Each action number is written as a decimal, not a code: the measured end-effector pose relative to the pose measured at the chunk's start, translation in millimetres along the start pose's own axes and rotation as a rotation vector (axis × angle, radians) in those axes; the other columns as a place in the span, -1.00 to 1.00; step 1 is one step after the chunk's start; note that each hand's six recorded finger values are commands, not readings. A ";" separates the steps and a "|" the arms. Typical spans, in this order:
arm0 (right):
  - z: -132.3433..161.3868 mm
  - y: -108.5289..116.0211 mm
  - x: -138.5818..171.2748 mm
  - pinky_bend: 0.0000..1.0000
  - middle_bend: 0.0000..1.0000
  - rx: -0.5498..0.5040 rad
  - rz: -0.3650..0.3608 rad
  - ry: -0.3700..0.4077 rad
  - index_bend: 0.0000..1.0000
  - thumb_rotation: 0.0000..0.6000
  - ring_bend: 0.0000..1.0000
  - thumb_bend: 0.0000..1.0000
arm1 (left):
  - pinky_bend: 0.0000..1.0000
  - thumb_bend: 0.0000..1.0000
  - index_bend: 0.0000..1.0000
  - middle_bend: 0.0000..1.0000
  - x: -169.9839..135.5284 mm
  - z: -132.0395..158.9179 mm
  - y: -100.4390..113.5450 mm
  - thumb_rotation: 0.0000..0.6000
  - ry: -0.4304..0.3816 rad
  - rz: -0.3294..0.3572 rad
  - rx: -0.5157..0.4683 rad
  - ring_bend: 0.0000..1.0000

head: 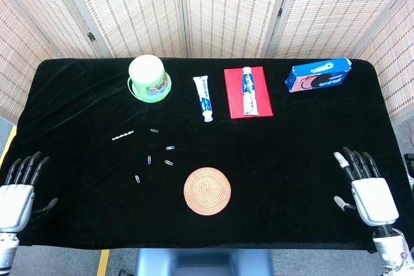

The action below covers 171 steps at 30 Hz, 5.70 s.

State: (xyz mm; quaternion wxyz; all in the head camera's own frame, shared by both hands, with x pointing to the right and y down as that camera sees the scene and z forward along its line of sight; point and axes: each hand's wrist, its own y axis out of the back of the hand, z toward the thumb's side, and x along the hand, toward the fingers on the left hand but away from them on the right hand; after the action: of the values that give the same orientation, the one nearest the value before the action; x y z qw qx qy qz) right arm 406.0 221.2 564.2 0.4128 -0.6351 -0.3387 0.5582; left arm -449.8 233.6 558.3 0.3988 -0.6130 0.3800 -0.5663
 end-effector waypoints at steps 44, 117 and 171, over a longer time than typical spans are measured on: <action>-19.7 8.8 5.6 -1.00 -1.00 -0.077 -0.010 -0.016 -1.00 1.00 -1.00 -0.64 | 1.00 -0.18 -0.30 1.00 197.7 170.5 -101.2 0.90 0.116 -0.301 -0.065 1.00; -28.8 4.3 1.3 -1.00 -1.00 -0.099 0.022 -0.050 -1.00 1.00 -1.00 -0.64 | 1.00 -0.06 -0.03 1.00 246.6 140.7 -150.4 1.00 0.239 -0.278 0.094 1.00; -14.0 11.1 11.9 -1.00 -1.00 -0.123 0.007 0.036 -1.00 1.00 -1.00 -0.64 | 1.00 0.55 0.75 1.00 140.6 212.1 -87.5 1.00 0.062 -0.336 -0.440 1.00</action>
State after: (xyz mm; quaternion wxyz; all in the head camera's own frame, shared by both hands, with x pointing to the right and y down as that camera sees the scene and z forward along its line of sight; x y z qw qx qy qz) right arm 421.3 225.0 549.5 0.3769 -0.6703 -0.3629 0.5263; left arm -227.2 151.3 685.2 0.1447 -0.7217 0.3988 -0.5470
